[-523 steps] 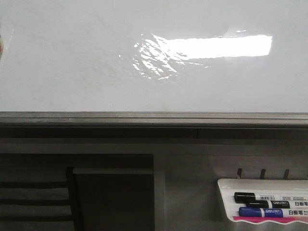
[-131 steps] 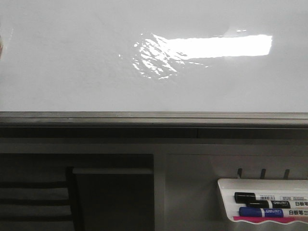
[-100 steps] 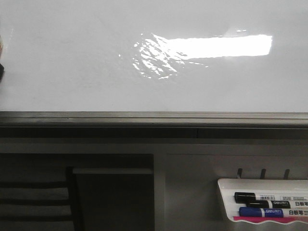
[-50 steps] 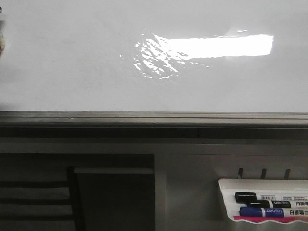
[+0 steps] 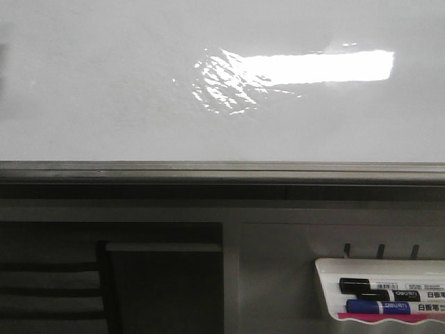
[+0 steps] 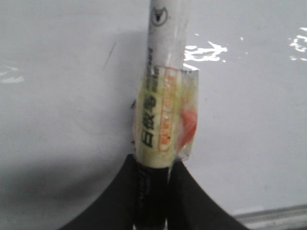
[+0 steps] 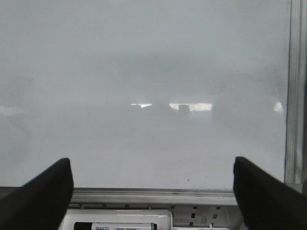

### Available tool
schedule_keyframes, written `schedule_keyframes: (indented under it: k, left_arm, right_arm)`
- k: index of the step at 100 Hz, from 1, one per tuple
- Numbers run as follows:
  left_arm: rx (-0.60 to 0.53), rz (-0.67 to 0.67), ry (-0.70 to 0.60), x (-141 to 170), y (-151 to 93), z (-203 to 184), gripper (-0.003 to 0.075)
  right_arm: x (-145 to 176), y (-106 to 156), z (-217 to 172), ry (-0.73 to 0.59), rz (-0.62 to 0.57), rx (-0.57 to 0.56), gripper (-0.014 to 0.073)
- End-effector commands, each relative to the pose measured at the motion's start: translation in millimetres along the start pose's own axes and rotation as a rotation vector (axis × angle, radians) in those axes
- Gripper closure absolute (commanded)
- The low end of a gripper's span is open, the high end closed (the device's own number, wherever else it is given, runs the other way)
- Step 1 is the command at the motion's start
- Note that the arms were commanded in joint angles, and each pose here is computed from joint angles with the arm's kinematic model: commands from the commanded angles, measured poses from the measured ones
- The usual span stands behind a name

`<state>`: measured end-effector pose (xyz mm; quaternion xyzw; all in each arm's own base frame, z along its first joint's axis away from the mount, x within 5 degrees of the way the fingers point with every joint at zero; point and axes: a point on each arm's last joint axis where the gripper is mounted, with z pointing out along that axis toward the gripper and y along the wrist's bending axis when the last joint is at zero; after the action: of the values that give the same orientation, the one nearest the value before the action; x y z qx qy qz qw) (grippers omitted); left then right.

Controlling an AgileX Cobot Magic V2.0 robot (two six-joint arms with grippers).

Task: Write number 7 on whiteboard

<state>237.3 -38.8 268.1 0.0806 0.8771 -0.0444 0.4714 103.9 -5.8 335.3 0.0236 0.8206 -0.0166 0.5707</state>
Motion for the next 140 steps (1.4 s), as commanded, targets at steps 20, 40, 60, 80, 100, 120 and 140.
schedule_keyframes:
  k: [20, 40, 60, 80, 100, 120, 140]
  left_arm:
    - [0.116, 0.119, 0.203, -38.1, -14.8, -41.7, 0.0741]
    - [0.391, 0.341, 0.282, -45.3, -52.6, -63.3, 0.0741]
    - [0.65, 0.623, 0.258, -35.7, -94.2, -69.6, 0.0741]
    - [0.789, 0.836, 0.234, -23.3, -133.6, -63.6, 0.0741]
    - [0.845, 0.905, 0.232, -14.3, -156.2, -58.8, 0.0741]
    - [0.836, 0.905, 0.203, -15.8, -159.1, -57.2, 0.0741]
    - [0.81, 0.893, 0.157, -19.9, -159.9, -55.0, 0.0741]
  right_arm:
    - [-28.7, 2.5, 21.7, 0.141, 0.034, -0.023, -0.0008]
    - [-43.6, 23.5, 55.0, 0.384, -0.061, -0.275, -0.0008]
    - [-53.7, 57.0, 83.3, 0.42, -0.192, -0.682, -0.0008]
    - [-53.9, 101.1, 89.4, 0.315, -0.505, -0.906, 0.0033]
    - [-47.0, 154.5, 75.8, 0.167, -0.707, -1.058, 0.0054]
    - [-36.3, 184.6, 71.3, 0.154, -0.741, -1.135, 0.0055]
    - [-27.2, 195.4, 80.8, 0.187, -0.745, -1.146, 0.0157]
